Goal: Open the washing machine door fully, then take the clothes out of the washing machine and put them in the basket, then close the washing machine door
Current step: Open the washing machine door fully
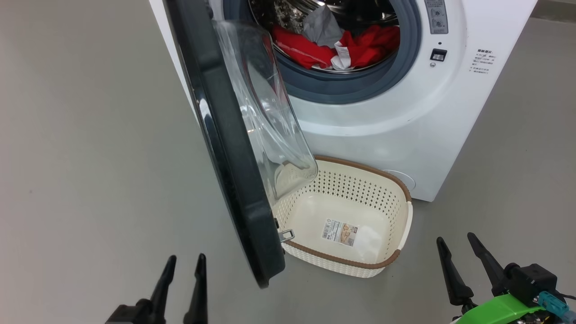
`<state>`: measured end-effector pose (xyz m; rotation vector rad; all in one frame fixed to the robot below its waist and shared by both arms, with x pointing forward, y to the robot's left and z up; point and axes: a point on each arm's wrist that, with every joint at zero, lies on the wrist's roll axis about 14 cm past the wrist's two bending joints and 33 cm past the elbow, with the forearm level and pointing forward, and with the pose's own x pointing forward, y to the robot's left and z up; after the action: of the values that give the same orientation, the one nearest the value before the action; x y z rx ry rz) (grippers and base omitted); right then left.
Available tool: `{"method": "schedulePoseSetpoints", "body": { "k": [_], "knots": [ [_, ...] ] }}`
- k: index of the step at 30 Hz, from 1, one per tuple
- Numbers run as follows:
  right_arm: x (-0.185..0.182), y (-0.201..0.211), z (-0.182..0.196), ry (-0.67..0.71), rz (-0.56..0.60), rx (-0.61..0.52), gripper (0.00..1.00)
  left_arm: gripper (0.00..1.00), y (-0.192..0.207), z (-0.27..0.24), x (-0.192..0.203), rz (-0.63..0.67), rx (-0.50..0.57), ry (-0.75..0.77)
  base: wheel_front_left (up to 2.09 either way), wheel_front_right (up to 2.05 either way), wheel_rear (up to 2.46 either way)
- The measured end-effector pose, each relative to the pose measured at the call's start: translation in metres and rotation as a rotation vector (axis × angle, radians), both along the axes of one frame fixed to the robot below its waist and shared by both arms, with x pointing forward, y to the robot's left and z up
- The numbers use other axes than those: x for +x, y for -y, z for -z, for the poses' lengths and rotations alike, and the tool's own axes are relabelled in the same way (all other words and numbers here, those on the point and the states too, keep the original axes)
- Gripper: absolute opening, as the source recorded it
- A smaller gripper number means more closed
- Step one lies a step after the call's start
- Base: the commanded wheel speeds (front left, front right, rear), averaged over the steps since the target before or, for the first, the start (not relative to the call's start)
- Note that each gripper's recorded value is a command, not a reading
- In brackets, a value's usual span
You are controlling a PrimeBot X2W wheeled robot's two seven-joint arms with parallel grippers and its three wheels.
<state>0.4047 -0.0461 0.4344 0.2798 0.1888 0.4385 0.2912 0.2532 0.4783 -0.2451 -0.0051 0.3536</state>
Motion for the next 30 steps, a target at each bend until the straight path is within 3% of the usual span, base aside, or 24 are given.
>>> {"method": "schedulePoseSetpoints", "body": {
  "k": [1, 7, 12, 15, 19, 24, 30],
  "knots": [
    [0.000, 0.000, -0.001, 0.003, -0.001, -0.002, 1.00, 0.00, 0.000, -0.001, 0.000, 0.000, 0.001, 0.003, 0.00, 0.00, 0.00],
    [0.000, -0.001, -0.004, 0.012, -0.003, -0.002, 1.00, 0.00, -0.014, -0.040, 0.002, -0.041, 0.023, 0.124, 0.00, 0.00, 0.00],
    [0.000, -0.001, -0.004, 0.013, -0.003, 0.000, 1.00, 0.00, -0.019, -0.112, 0.008, -0.051, 0.080, 0.341, 0.00, 0.00, 0.00],
    [0.000, -0.001, -0.003, 0.012, -0.002, 0.001, 1.00, 0.00, -0.006, -0.155, 0.011, -0.010, 0.110, 0.475, 0.00, 0.00, 0.00],
    [0.000, -0.001, -0.003, 0.010, 0.000, 0.001, 1.00, 0.00, 0.026, -0.172, 0.018, 0.086, 0.125, 0.525, 0.00, 0.00, 0.00],
    [0.000, 0.003, 0.000, 0.001, 0.014, 0.006, 1.00, 0.00, 0.071, -0.167, 0.029, 0.224, 0.091, 0.518, 0.00, 0.00, 0.00],
    [0.001, 0.007, 0.006, -0.009, 0.020, -0.001, 1.00, 0.00, 0.105, -0.117, 0.046, 0.339, 0.012, 0.368, 0.00, 0.00, 0.00]
  ]
}}
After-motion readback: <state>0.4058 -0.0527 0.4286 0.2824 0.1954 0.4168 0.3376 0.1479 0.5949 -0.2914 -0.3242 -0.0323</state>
